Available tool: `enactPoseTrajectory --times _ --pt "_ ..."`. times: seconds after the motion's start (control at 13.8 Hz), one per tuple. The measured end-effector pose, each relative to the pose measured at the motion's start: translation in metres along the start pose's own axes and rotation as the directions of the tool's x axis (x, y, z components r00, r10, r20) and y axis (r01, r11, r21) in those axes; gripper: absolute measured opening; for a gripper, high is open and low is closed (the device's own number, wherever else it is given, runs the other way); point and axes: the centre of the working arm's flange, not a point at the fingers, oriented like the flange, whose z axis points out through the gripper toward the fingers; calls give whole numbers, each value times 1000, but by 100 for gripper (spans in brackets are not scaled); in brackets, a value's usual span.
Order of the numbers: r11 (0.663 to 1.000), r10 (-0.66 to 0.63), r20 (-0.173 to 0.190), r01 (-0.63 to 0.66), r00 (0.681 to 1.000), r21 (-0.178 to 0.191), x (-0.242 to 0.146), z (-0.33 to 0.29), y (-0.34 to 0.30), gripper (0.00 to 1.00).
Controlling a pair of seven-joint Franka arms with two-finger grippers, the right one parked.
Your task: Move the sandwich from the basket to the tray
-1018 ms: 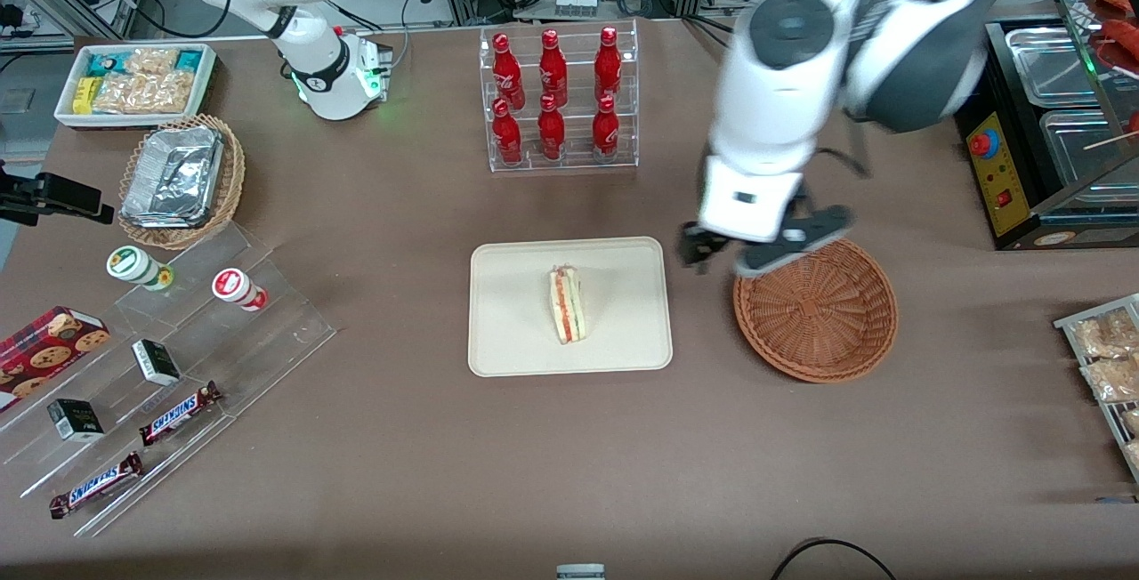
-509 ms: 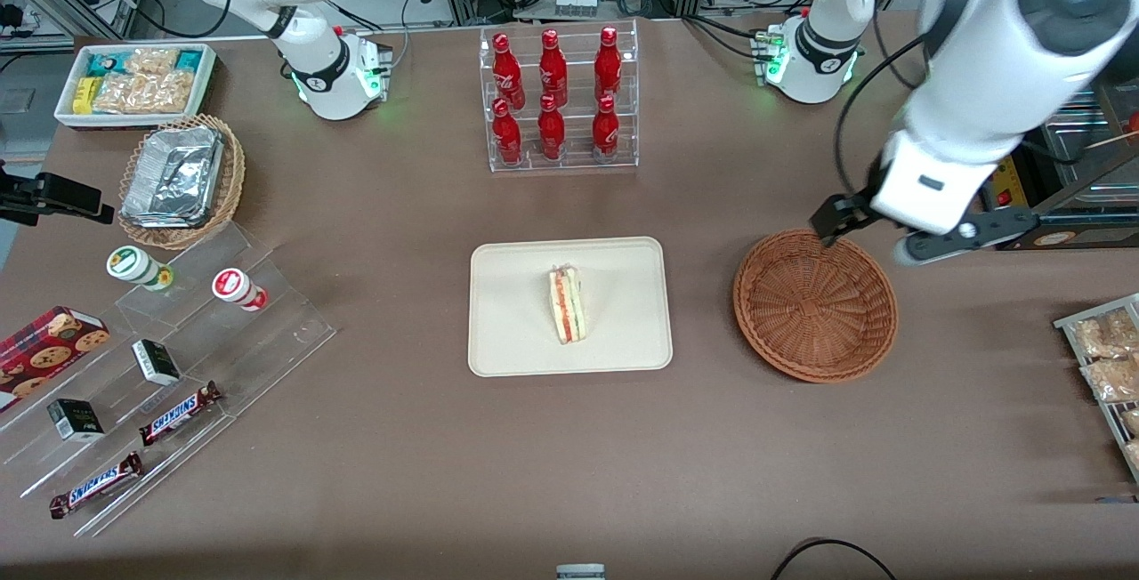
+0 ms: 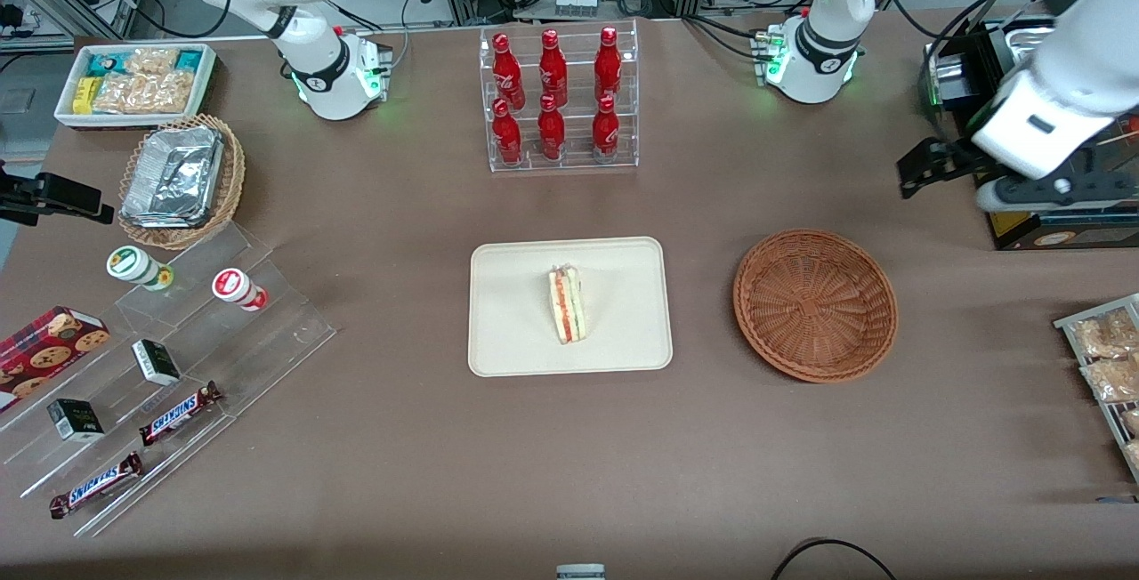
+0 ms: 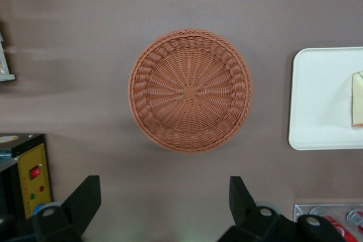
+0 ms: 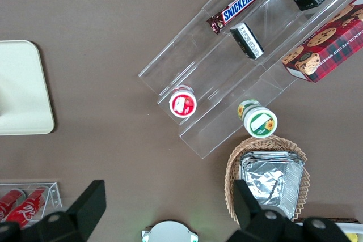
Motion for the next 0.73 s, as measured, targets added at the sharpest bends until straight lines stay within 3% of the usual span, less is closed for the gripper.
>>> enactPoseTrajectory --times 0.36,0.58,0.73 --pt "1000 22 -16 -22 1000 -6 3 -6 -8 100" --pt "999 41 -48 -40 998 33 19 -17 -4 100" --pt "998 50 -49 -48 998 52 30 -16 -1 100"
